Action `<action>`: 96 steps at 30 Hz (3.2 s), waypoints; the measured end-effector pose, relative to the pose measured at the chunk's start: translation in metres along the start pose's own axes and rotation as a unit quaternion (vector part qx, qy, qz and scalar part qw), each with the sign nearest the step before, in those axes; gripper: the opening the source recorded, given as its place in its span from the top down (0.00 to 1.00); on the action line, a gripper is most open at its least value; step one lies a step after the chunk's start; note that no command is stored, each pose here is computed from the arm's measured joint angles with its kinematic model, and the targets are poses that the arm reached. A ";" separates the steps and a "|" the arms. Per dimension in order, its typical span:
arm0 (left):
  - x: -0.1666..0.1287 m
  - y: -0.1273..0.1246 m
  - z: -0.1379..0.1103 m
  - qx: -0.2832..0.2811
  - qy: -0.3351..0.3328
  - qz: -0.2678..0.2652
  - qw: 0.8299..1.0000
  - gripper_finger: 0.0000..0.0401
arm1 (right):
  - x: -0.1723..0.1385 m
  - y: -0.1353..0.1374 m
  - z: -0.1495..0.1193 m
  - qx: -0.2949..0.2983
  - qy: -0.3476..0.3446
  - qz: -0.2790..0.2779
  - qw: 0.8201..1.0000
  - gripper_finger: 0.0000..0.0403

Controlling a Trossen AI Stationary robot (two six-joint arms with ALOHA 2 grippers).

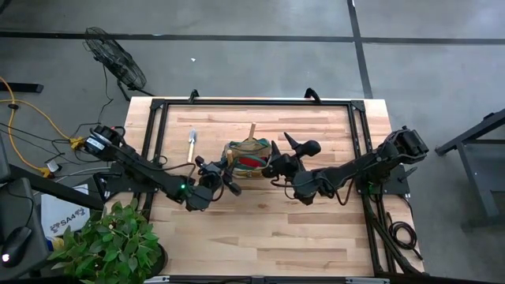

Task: Pick & Place Garden tools in Gardening bag
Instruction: Put the right light brown trowel into the light brown gardening bag

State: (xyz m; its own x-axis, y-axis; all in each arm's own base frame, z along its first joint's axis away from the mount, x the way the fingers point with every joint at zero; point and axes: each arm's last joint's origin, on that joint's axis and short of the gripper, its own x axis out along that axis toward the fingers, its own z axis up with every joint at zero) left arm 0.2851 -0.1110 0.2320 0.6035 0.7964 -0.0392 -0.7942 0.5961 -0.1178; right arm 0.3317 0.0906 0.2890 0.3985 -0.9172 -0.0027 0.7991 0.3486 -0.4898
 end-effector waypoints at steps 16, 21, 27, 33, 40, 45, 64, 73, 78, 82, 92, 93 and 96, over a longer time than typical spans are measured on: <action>0.015 -0.005 -0.014 0.002 0.006 0.014 1.000 0.85 | 0.002 0.001 -0.002 0.002 0.002 -0.003 1.000 0.45; 0.021 -0.004 -0.017 0.010 0.009 0.020 1.000 0.85 | 0.002 0.001 -0.002 0.009 0.003 -0.003 1.000 0.45; 0.025 -0.001 -0.019 0.012 0.012 0.027 0.999 0.85 | 0.002 0.001 -0.003 0.008 0.003 -0.002 1.000 0.45; 0.026 -0.004 -0.031 0.025 0.010 0.038 0.999 0.85 | 0.002 0.001 -0.003 0.015 0.003 -0.003 1.000 0.45; 0.031 -0.005 -0.036 0.030 0.011 0.047 0.998 0.85 | 0.002 0.001 -0.003 0.030 0.004 -0.005 1.000 0.45; 0.032 -0.007 -0.033 0.049 0.012 0.044 0.998 0.85 | 0.002 0.001 -0.003 0.030 0.004 -0.006 1.000 0.45; 0.045 -0.002 -0.047 0.093 0.015 0.082 0.992 0.85 | 0.002 0.001 -0.004 0.052 0.004 -0.006 0.999 0.45; 0.045 -0.002 -0.049 0.098 0.016 0.082 0.992 0.75 | 0.002 0.002 -0.005 0.043 0.005 -0.006 0.999 0.45; 0.045 -0.001 -0.049 0.111 0.017 0.083 0.990 0.66 | 0.002 0.001 -0.005 0.042 0.010 -0.018 0.999 0.45; 0.045 -0.001 -0.049 0.131 0.019 0.082 0.988 0.65 | 0.002 0.000 -0.006 0.039 0.014 -0.029 0.999 0.45; 0.042 0.002 -0.036 0.198 0.015 0.097 0.975 0.64 | 0.002 0.000 -0.006 0.037 0.014 -0.030 0.999 0.45; 0.042 0.002 -0.034 0.202 0.015 0.097 0.974 0.64 | 0.002 0.000 -0.006 0.037 0.014 -0.030 0.999 0.45; 0.042 0.003 -0.031 0.204 0.016 0.095 0.974 0.64 | 0.002 0.000 -0.006 0.037 0.014 -0.030 0.999 0.45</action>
State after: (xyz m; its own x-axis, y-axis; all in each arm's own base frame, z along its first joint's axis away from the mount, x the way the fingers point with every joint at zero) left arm 0.3101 -0.0794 0.1990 0.4400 0.8964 -0.0534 -0.8498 0.4349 0.2977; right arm 0.3301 0.0879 0.2834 0.3380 -0.9411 0.0000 0.8521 0.3060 -0.4246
